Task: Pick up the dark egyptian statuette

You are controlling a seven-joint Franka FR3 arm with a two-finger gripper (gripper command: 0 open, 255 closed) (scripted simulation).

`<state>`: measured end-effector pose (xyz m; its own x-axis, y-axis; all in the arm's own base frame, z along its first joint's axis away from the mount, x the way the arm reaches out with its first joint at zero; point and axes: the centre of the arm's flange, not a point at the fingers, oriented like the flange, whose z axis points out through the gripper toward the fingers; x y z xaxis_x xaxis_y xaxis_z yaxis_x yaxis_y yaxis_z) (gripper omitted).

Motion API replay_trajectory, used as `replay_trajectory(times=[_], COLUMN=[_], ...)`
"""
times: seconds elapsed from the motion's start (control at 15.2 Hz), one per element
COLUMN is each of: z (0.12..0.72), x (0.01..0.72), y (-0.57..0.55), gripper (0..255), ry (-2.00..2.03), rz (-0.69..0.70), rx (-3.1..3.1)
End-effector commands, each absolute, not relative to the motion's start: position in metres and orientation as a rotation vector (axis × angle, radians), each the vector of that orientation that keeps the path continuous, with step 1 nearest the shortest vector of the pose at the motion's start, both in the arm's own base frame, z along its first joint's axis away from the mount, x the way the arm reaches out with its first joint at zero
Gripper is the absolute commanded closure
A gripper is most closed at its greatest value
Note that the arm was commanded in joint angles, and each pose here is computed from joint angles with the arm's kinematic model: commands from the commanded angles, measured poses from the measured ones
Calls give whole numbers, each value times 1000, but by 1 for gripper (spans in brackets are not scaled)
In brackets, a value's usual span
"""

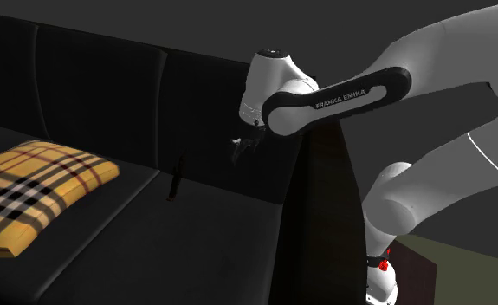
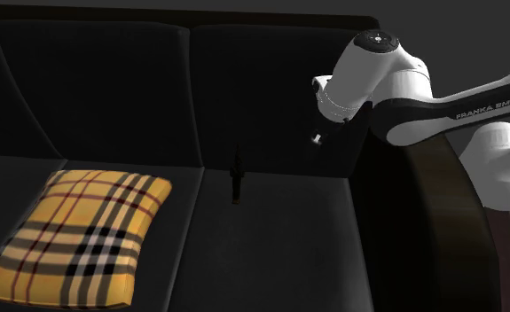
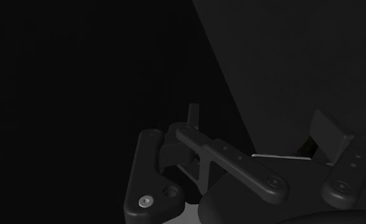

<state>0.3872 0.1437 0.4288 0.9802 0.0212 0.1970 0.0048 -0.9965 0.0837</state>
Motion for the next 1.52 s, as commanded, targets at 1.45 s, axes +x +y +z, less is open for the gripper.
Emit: replay_trajectory(times=[1.45], z=[301], x=[539], y=[259], gripper=[0], ry=[-221], rz=[737], rx=[3009])
